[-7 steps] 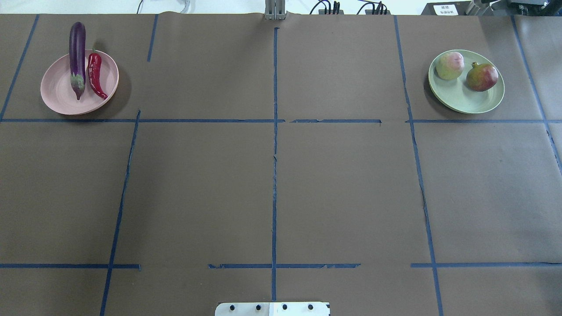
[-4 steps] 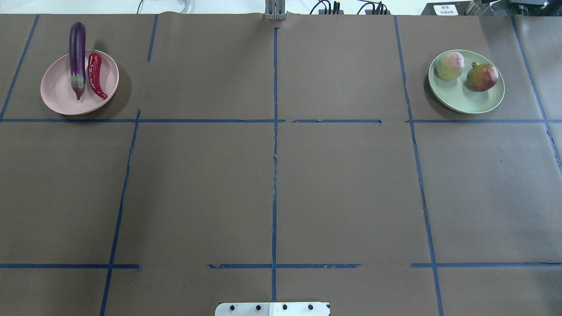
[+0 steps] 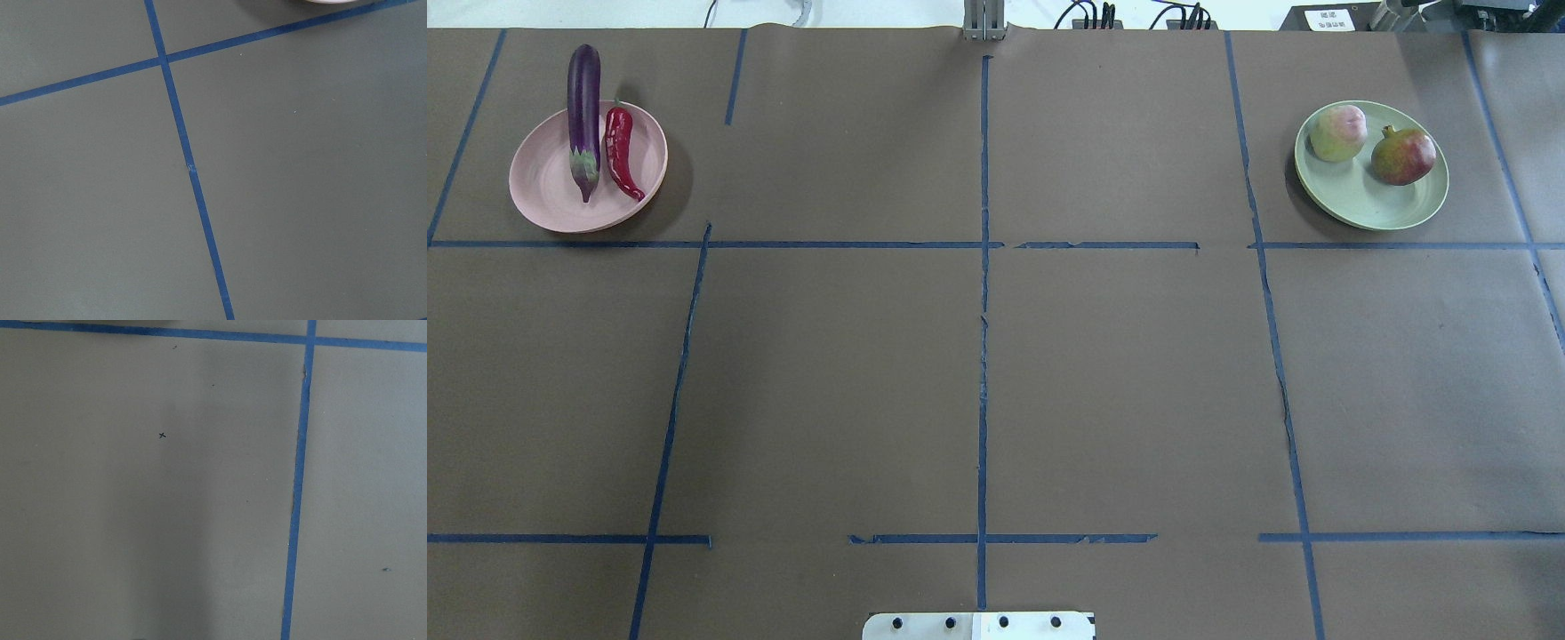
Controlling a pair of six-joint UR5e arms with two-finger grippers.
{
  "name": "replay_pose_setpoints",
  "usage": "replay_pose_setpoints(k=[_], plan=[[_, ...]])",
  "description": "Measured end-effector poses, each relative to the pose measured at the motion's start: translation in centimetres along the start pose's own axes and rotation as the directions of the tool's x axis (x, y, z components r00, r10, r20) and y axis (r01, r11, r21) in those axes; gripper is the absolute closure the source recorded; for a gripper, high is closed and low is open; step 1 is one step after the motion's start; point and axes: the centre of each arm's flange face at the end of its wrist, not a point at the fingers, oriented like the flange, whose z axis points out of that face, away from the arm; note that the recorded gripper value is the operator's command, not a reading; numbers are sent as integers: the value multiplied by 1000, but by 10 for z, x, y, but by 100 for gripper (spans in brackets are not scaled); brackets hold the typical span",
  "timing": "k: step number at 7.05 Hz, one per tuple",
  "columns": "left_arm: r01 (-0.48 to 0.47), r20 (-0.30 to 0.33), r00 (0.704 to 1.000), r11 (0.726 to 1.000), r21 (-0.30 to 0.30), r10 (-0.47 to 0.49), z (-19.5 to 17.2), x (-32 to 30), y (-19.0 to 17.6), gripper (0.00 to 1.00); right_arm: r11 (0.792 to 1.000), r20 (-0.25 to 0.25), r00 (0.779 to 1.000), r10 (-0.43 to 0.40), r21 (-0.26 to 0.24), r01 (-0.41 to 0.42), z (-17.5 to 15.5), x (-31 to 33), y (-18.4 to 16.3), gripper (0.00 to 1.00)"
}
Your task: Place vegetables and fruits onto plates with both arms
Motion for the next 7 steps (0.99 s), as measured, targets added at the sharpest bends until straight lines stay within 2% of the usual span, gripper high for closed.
replay_pose_setpoints(k=[7], plan=[[12,0,1000,1000,-8,-12,4,-4,2,0,1000,3,1000,4,-4,-4,1,1,2,0]])
